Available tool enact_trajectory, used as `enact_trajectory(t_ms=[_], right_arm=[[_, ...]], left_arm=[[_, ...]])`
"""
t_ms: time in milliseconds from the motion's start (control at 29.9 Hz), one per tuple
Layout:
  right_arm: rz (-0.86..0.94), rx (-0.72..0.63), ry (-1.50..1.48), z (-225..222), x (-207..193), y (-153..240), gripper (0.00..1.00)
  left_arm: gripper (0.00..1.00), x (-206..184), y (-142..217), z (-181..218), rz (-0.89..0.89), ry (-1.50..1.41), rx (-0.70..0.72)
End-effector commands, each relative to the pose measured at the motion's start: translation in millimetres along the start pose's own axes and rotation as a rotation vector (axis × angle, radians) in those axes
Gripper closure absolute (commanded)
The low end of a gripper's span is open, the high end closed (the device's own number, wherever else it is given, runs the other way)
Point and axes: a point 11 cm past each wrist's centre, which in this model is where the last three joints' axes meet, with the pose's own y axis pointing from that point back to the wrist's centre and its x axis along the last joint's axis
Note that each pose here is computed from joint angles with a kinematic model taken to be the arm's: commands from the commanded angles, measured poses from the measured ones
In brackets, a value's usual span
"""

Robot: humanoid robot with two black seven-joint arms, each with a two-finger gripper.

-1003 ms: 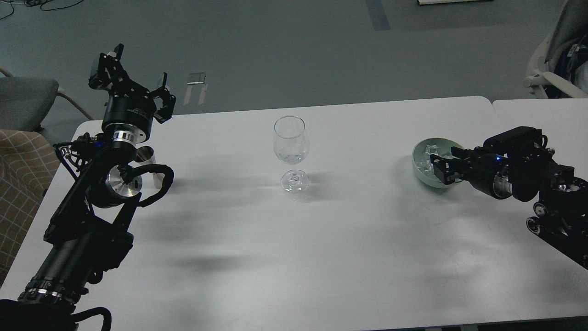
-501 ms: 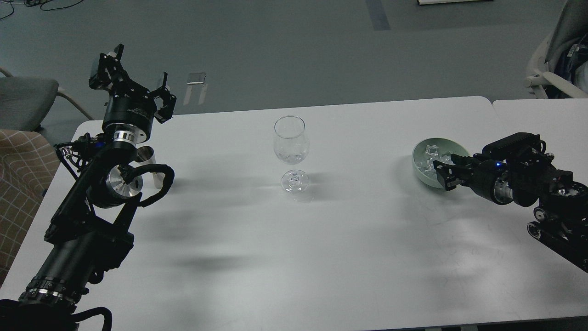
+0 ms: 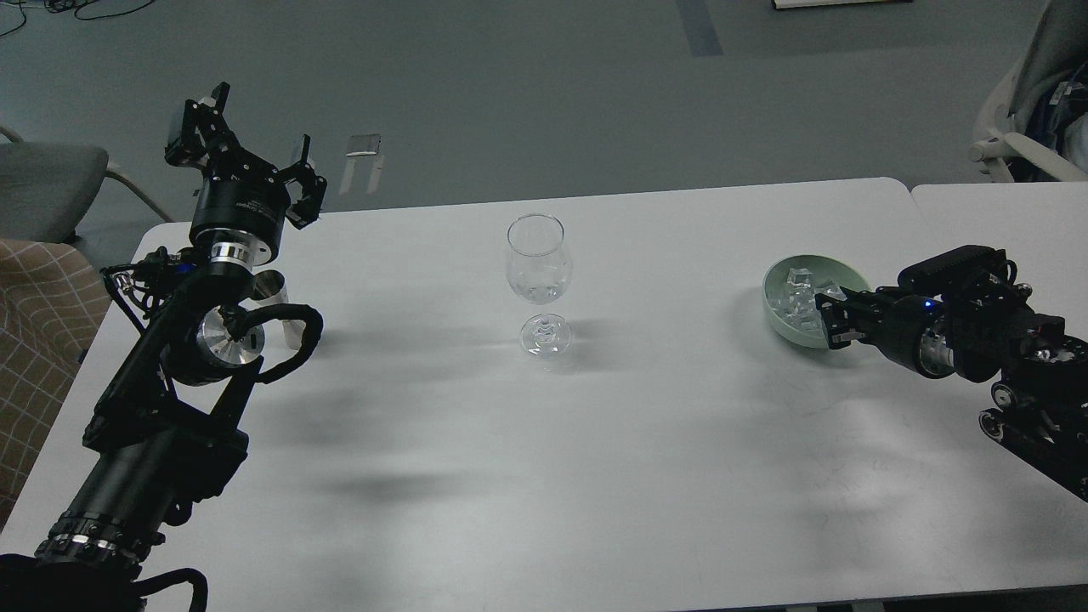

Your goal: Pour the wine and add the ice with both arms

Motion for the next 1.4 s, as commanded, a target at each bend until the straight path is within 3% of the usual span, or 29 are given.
enact_trajectory(t_ms=[0, 134, 267, 501, 1036, 1270, 1370], right_arm=[[0.016, 0.003, 0.000, -1, 7, 0, 0.83], [0.060, -0.002, -0.002, 3, 20, 2, 0.84], [0.195, -0.029, -0.048, 16, 59, 11, 0.99], [0.315, 0.044, -0.061, -5, 101, 23, 0.99], [0.579, 0.461, -0.042, -161, 196, 47, 0.99], [0.554, 0.566, -0.016, -212, 201, 40, 0.99], [0.496, 0.582, 0.010, -225, 185, 29, 0.99]], left_arm=[[0.02, 0, 0, 1, 0.000, -0.002, -0.001], [0.02, 1, -1, 3, 0.000, -0.006, -0.003], [0.02, 2, -1, 4, 0.003, -0.008, -0.004], [0.02, 3, -1, 4, 0.003, -0.011, -0.003], [0.02, 3, -1, 5, 0.006, -0.014, -0.005], [0.02, 6, -1, 9, 0.012, -0.012, -0.014], [0.02, 6, -1, 9, 0.012, -0.012, -0.014]])
